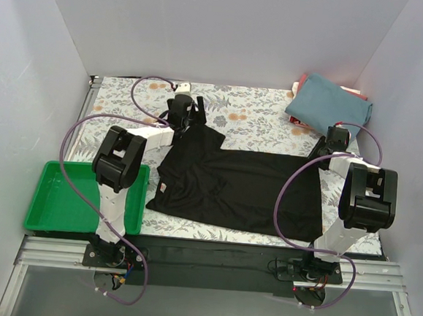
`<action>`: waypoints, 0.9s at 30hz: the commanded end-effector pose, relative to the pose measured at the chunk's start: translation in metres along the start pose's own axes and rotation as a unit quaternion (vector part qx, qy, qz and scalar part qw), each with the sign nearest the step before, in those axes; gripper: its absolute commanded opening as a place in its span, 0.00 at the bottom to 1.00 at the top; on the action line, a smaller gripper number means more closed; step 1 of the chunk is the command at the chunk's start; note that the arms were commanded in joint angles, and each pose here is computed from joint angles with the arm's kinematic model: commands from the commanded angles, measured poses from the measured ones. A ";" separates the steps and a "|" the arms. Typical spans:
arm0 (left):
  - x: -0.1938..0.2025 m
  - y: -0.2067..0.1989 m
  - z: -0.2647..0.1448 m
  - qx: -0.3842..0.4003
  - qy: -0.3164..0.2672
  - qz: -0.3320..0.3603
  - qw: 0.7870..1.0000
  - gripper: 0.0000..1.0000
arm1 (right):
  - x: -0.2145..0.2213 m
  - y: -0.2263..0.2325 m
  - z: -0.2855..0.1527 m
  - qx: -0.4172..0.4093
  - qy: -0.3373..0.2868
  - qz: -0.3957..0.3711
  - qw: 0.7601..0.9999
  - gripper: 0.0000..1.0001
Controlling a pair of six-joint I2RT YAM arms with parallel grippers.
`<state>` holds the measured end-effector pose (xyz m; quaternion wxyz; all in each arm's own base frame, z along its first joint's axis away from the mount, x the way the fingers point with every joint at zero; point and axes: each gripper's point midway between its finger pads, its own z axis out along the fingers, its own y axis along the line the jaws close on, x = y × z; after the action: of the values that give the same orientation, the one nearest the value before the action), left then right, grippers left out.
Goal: Fold and stack the t-shirts
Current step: Fold the tshirt
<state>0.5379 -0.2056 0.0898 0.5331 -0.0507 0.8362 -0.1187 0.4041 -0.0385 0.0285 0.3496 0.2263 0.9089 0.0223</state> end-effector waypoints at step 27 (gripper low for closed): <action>0.012 0.009 0.035 -0.030 0.024 0.044 0.998 0.67 | 0.007 0.002 0.013 -0.007 0.013 -0.003 1.000 0.09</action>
<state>0.5707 -0.2132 0.0385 0.5059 -0.0183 0.8590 -0.0768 0.4054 -0.0370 0.0212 0.3446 0.2250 0.9110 0.0261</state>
